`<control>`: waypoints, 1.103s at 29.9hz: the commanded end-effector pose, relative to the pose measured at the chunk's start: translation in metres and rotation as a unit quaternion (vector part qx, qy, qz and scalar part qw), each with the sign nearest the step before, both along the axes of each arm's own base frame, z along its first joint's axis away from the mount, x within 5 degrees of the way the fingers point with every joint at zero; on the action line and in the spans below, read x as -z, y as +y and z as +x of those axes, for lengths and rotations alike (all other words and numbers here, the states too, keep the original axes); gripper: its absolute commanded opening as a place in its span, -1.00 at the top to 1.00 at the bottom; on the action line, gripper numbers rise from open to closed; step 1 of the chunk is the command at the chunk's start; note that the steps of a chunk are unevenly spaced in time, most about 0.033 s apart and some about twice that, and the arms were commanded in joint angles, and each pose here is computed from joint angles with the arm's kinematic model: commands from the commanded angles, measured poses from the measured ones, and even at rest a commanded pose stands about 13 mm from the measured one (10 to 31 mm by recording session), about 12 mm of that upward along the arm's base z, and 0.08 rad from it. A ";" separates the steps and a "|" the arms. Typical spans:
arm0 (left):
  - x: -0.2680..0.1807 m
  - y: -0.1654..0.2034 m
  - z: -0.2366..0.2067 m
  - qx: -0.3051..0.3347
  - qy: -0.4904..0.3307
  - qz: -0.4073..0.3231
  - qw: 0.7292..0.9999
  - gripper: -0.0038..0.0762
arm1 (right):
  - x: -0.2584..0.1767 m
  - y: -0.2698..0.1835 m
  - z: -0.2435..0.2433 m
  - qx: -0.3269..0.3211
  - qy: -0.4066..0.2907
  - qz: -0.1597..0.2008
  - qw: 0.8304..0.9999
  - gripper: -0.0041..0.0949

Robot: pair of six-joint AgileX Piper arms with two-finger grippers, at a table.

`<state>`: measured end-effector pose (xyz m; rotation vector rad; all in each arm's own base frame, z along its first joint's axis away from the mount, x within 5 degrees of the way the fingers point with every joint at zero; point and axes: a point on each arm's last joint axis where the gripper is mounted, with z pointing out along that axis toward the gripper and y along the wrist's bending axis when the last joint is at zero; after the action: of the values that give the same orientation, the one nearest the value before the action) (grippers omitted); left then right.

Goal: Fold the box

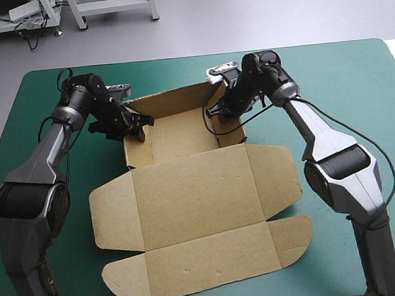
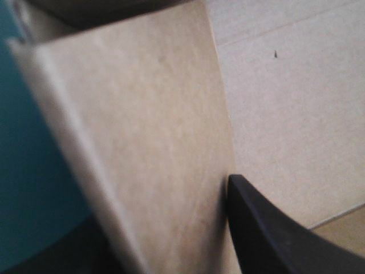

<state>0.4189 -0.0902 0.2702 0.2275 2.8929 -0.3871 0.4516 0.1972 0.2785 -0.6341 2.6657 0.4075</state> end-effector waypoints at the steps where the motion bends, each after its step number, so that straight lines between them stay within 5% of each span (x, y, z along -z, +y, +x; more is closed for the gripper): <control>1: -0.055 -0.004 -0.016 0.005 -0.044 -0.029 0.999 0.04 | -0.057 -0.005 -0.011 -0.007 -0.067 0.030 0.997 0.15; 13: -0.074 0.003 -0.020 0.005 -0.079 0.003 0.997 0.04 | -0.070 -0.008 -0.010 0.007 -0.091 0.024 0.996 0.07; 24: -0.073 0.008 -0.018 0.004 -0.085 0.033 0.996 0.04 | -0.068 -0.018 -0.006 0.018 -0.114 -0.032 0.993 -0.10; 33: -0.129 0.010 -0.035 0.001 -0.166 0.014 0.986 0.04 | -0.082 -0.015 -0.009 0.015 -0.125 -0.003 0.992 -0.09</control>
<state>0.4154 -0.0813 0.3349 0.2633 2.7065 -0.2445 0.4584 0.1872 0.3096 -0.6230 2.5550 0.2335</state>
